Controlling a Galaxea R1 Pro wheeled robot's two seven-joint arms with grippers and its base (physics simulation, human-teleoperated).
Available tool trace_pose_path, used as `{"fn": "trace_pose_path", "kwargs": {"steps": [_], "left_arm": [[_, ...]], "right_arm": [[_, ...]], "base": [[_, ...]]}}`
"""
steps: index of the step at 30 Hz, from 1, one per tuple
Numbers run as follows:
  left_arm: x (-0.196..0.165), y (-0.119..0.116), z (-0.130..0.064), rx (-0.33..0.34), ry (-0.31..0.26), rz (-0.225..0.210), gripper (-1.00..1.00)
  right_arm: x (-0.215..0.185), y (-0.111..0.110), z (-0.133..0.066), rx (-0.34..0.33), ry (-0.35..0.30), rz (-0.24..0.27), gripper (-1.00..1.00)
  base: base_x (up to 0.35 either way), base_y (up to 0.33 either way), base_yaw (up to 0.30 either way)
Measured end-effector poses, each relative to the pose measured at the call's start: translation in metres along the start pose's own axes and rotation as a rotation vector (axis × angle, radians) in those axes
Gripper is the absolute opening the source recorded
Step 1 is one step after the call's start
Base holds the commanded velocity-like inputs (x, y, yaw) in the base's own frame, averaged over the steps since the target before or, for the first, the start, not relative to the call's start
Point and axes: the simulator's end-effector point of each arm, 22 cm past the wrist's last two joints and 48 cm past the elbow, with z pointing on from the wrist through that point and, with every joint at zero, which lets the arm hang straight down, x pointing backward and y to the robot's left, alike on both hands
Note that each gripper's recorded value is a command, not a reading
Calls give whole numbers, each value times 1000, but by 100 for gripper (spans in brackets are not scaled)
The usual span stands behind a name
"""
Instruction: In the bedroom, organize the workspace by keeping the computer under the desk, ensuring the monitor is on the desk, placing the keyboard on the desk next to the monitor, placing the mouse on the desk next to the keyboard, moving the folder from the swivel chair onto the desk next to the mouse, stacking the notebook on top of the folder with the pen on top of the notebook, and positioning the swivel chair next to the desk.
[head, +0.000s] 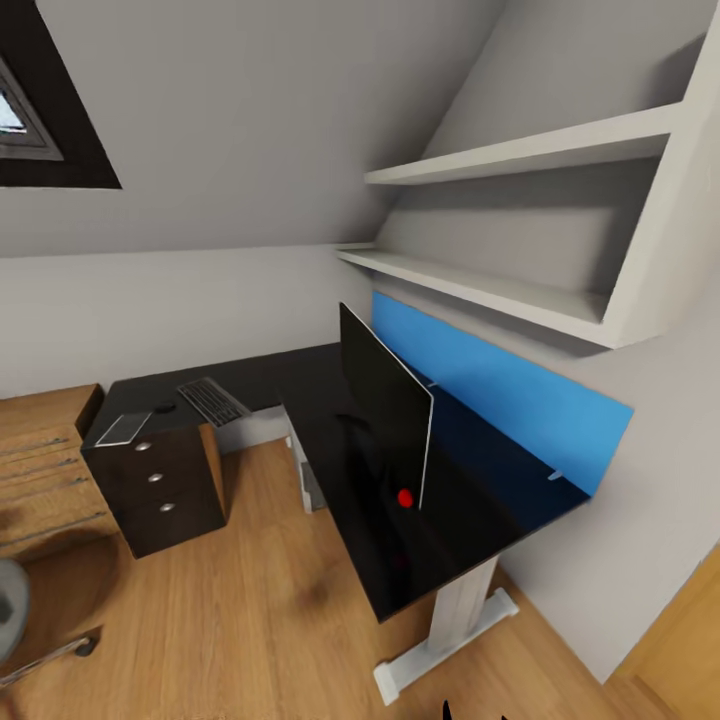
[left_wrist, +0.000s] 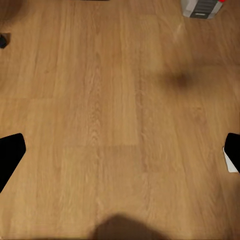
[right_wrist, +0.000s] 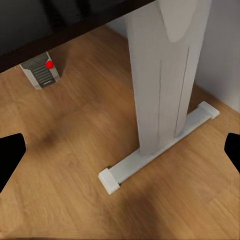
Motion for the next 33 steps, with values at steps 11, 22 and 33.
{"fn": "trace_pose_path", "kwargs": {"steps": [11, 22, 33], "left_arm": [[1, -1, 0, 1, 2, -1, 100], [0, 0, 0, 0, 0, -1, 100], [0, 0, 0, 0, 0, -1, 100]], "right_arm": [[0, -2, 0, 4, 1, 1, 100], [10, -3, -3, 7, 27, -4, 100], [24, -8, -10, 24, 64, -3, 100]], "base": [[0, -159, 253], [0, -292, 28], [-13, -246, 0]]}}
